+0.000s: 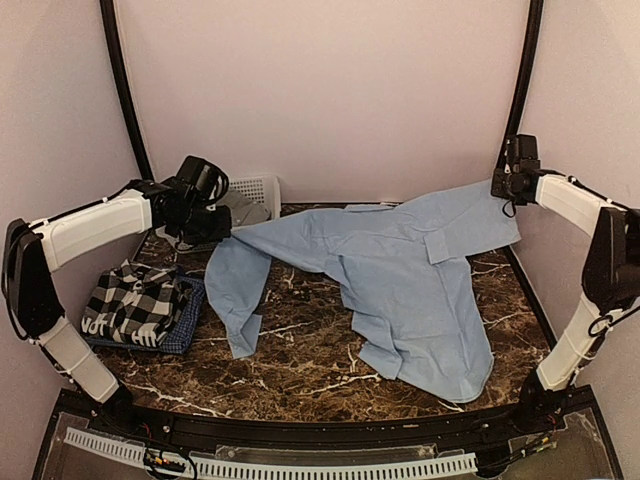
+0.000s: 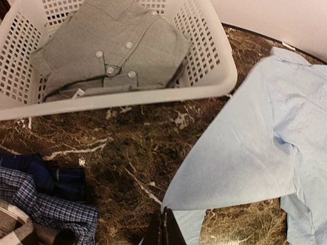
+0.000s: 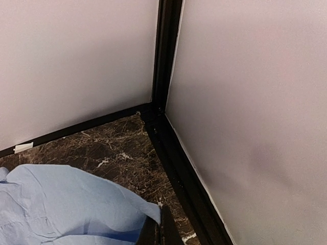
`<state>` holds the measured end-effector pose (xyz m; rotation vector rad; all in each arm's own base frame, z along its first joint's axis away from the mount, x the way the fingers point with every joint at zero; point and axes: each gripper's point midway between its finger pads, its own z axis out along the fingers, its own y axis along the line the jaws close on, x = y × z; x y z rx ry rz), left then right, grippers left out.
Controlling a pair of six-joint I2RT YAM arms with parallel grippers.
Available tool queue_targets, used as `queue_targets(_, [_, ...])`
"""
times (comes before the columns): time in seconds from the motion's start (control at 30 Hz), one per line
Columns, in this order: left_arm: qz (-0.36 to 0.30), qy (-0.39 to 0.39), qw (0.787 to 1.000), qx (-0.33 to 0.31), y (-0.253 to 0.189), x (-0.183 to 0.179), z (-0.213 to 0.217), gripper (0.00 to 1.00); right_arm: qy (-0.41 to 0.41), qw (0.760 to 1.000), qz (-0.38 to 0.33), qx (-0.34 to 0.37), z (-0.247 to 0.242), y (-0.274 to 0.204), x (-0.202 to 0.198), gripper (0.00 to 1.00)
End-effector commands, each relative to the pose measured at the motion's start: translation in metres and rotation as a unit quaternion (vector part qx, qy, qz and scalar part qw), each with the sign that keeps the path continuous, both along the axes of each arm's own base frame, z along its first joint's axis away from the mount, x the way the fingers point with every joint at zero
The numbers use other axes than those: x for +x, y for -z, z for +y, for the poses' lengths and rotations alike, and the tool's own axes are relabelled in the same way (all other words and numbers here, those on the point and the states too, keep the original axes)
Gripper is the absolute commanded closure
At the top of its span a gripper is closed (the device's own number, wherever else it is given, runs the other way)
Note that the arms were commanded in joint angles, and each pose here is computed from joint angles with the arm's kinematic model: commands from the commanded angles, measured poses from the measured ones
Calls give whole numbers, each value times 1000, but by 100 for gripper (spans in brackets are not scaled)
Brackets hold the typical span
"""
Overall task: Fold and stack the long sleeve shirts
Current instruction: Flatten out the crumpled shirt at the center of the board.
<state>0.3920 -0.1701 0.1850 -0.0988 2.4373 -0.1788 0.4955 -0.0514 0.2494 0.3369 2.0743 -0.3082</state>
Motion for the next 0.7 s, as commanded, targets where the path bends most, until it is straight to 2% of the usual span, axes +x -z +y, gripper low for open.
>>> queue_targets(0.0, [-10, -1, 1000, 4, -21, 16, 13, 100, 8, 999, -50, 7, -7, -23, 23, 100])
queue_targets(0.3, [3, -19, 1000, -1, -15, 40, 32, 100, -24, 997, -56, 43, 8, -24, 42, 100])
queue_targets(0.33, [4, -21, 1000, 0, -15, 41, 33, 100, -30, 997, -55, 51, 12, -24, 42, 98])
queue_targets(0.37, [3, -23, 1000, 0, -15, 42, 33, 99, -35, 996, -55, 61, 14, -24, 42, 89])
queue_targets(0.43, [0, -26, 1000, -2, -16, 44, 33, 95, -51, 994, -56, 77, 22, -26, 42, 83])
queue_targets(0.5, [-1, -27, 1000, -6, -18, 45, 33, 85, -67, 992, -57, 94, 30, -29, 40, 74])
queue_targets(0.6, [-5, -30, 1000, -7, -21, 44, 34, 57, -92, 987, -58, 116, 41, -36, 34, 63])
queue_targets(0.67, [-14, -32, 999, -11, -28, 42, 35, 45, -113, 983, -62, 128, 49, -41, 27, 54])
